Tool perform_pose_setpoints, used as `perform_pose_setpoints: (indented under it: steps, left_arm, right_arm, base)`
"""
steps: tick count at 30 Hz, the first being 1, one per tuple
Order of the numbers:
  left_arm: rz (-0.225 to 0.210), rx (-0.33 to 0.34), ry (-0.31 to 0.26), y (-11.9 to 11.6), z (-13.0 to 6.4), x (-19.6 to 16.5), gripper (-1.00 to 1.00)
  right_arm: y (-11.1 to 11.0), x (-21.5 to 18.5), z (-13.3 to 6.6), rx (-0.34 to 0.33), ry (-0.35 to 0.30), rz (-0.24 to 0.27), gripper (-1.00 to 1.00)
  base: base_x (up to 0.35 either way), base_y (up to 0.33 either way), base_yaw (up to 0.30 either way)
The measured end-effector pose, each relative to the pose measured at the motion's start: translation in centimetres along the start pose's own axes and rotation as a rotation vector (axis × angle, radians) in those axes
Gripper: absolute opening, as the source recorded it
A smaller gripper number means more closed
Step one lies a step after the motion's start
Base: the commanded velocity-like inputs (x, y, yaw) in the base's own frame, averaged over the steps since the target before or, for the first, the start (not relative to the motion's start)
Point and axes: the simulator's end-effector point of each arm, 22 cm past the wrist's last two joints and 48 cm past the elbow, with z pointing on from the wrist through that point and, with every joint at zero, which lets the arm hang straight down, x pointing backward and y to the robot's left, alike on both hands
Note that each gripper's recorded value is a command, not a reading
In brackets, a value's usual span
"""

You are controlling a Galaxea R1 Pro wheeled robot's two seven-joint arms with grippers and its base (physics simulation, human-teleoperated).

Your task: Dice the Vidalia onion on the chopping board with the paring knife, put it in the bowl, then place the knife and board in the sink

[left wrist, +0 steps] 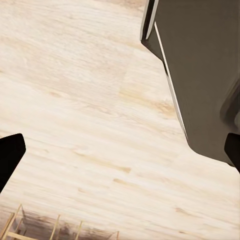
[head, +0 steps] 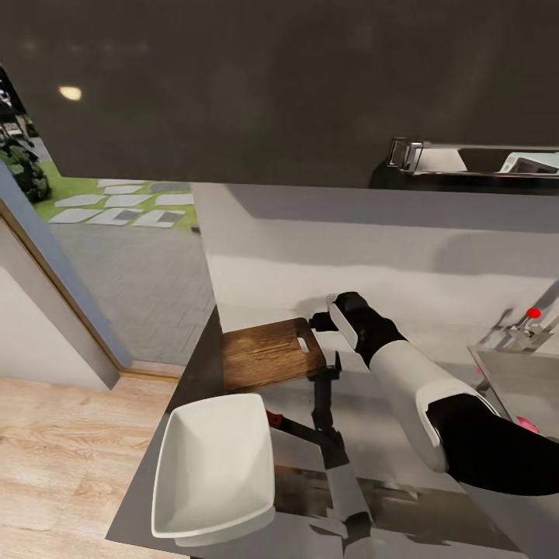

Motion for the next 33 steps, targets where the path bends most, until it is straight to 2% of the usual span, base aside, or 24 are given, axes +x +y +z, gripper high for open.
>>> perform_pose_setpoints:
  steps: [12,33]
  left_arm:
    - [0.0,0.0,0.001,0.0,0.0,0.0,1.0]
    - [0.001,-0.001,0.008,0.0,0.0,0.3,1.0]
  right_arm:
    - [-0.1,0.9,0.4,0.003,0.022,-0.002,1.0]
    - [-0.1,1.3,0.9,0.002,0.03,-0.002,1.0]
  base:
    - [0.0,0.0,0.004]
    - [0.0,0.0,0.065]
